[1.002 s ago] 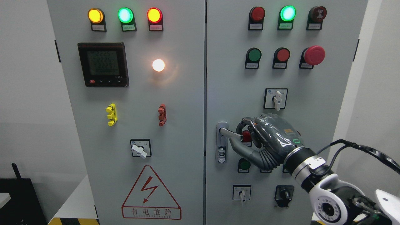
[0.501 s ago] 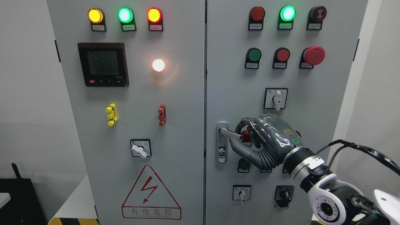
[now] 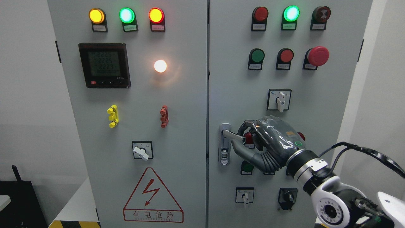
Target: Release door handle
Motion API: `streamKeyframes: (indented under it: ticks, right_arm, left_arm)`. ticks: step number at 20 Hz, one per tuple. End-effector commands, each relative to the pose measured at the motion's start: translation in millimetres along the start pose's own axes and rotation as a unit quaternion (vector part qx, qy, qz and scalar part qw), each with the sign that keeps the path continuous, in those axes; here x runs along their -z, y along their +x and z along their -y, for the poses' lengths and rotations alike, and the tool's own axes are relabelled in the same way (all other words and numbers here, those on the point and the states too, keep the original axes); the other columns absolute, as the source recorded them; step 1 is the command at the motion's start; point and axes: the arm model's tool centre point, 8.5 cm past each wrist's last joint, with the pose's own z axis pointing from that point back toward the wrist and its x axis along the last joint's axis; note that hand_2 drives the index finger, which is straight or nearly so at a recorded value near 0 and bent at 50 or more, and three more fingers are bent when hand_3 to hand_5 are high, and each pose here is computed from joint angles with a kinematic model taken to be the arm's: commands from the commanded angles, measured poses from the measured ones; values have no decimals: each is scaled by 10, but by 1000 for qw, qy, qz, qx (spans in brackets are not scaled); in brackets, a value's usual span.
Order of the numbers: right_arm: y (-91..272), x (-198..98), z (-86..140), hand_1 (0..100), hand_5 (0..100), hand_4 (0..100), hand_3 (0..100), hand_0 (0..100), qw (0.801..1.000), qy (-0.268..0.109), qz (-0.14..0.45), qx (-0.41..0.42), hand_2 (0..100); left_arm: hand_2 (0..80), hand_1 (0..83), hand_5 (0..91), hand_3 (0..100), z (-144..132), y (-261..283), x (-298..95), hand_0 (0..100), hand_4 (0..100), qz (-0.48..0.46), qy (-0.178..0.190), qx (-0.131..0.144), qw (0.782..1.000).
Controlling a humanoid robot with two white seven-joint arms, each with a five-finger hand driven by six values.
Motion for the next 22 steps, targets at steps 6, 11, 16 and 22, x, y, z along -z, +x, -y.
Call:
streamKeyframes:
  ticks: [6, 11, 16, 22]
  right_arm:
    - [-2, 3, -11, 222, 1000, 1000, 1000, 532, 1000, 2, 0, 3, 472]
    - [-2, -2, -22, 225, 1000, 1000, 1000, 531, 1000, 3, 1, 4, 476]
    - [-9, -2, -29, 227, 1000, 1000, 1000, 531, 1000, 3, 0, 4, 480]
    - [-11, -9, -40, 232, 1000, 1000, 1000, 529, 1000, 4, -1, 5, 487]
  left_arm:
    - [0, 389, 0, 0, 1, -12, -2, 120, 0, -3, 0, -1, 1000]
    - [0, 389, 0, 0, 1, -12, -2, 120, 0, -3, 0, -1, 1000]
    - [0, 389, 0, 0, 1, -12, -2, 120, 0, -3, 0, -1, 1000]
    - [0, 389, 0, 0, 1, -12, -2, 120, 0, -3, 0, -1, 1000]
